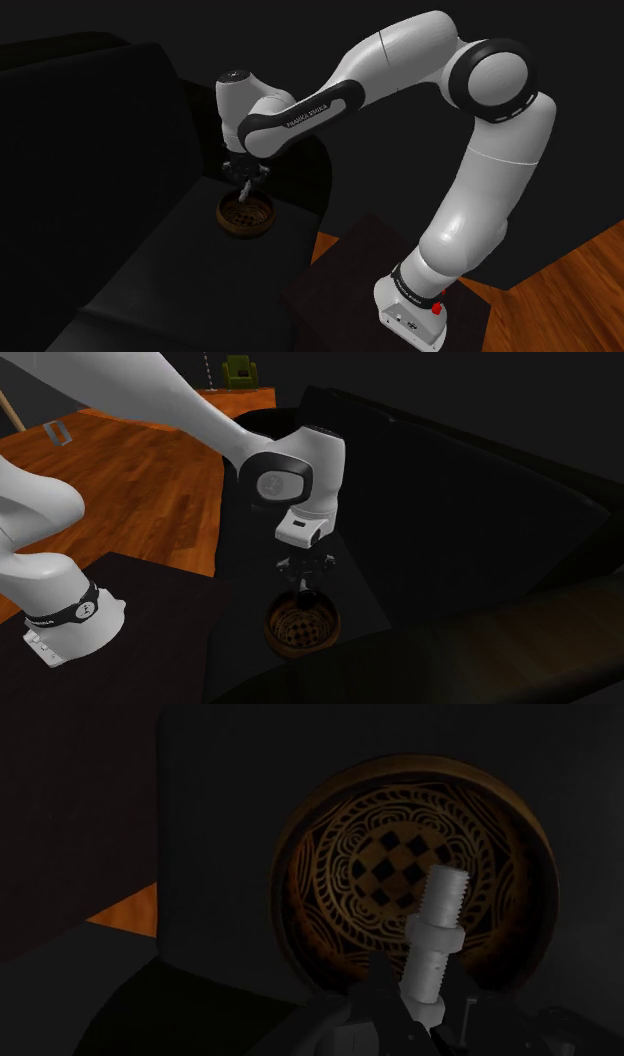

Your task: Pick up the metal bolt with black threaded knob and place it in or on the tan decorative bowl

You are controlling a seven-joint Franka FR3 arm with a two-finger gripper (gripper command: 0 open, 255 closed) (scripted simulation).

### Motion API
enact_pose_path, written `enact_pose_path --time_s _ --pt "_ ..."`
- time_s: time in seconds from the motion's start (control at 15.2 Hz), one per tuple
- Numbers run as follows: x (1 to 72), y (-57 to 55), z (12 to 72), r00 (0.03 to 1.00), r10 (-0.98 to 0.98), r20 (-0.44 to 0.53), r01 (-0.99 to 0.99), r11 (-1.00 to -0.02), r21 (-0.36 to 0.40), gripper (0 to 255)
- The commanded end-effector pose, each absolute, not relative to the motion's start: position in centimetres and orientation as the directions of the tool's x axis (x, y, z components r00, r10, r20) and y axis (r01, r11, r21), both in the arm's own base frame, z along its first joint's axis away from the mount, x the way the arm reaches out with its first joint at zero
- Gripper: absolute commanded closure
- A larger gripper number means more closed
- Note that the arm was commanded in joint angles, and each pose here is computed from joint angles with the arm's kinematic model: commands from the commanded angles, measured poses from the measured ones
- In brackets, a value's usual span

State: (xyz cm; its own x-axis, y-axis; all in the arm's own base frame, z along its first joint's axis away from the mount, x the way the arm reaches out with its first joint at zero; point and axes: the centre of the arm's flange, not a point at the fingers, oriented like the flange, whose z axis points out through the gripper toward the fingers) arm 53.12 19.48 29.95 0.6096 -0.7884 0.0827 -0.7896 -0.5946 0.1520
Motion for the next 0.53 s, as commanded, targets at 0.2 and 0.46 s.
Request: enact_pose_path --time_s 0.2,0.46 --pt "53.1 19.2 27.5 0.610 -0.788 0.082 -0.789 -0.596 0.152 255" --pt "53.1 19.2 25.3 0.610 -0.788 0.082 -0.789 -0.596 0.152 255"
